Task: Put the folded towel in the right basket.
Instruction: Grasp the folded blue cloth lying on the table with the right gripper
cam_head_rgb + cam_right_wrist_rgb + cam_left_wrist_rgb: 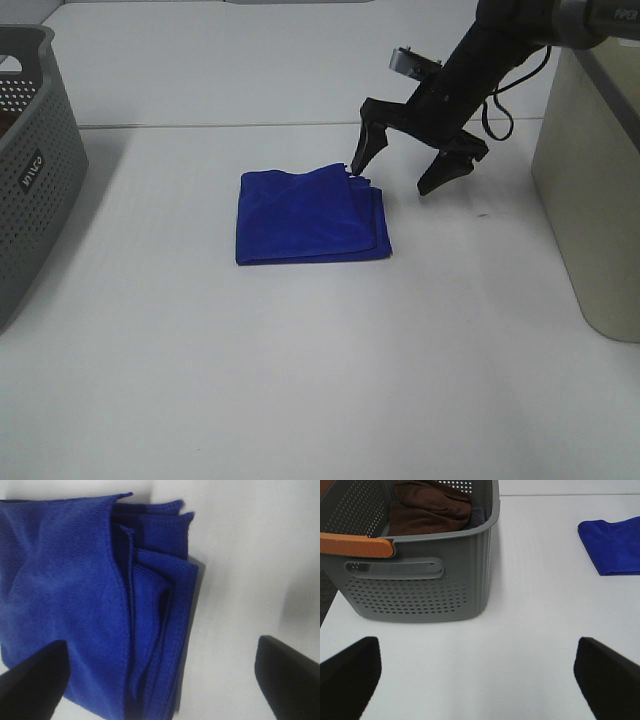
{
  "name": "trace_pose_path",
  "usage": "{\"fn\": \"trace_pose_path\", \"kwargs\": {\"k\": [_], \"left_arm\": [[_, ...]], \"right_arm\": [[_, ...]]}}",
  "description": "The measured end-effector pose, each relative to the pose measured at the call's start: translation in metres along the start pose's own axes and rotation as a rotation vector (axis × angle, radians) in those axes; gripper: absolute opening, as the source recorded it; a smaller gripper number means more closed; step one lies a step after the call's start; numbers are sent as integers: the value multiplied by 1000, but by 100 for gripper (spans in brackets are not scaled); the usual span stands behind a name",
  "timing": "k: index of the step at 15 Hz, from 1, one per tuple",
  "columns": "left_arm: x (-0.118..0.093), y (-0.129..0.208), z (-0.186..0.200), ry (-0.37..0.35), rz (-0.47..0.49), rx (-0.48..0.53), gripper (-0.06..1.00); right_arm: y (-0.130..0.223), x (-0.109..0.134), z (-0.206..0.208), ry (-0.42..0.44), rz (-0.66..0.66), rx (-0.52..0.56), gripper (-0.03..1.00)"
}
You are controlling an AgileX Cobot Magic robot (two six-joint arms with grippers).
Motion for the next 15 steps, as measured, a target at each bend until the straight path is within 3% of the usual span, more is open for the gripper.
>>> {"fn": "trace_pose_path", "kwargs": {"k": [4,10,13,15], "left_arm": [[0,0,0,0,0,0,97],[0,0,0,0,0,0,97],[0,0,0,0,0,0,97],[0,0,0,0,0,0,97]], "right_arm": [[6,-12,-28,-2,-31,45,95],[7,-4,-38,-48,-54,58,94],[22,36,-65,-158,-74,106,90],[39,80,-89,-273,-73,134,75]]}}
Point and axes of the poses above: a point on each arm's last joint axis where the gripper is mounted, z pointing back along that axis away from the gripper, x along the wrist's bending axis when the last joint is at zero, y = z × x, the point moved 9 cm from there along -z, pointing out along that axis toward the gripper, and after that the axes turned 4 degrees about -z, right-handed, at the moved point
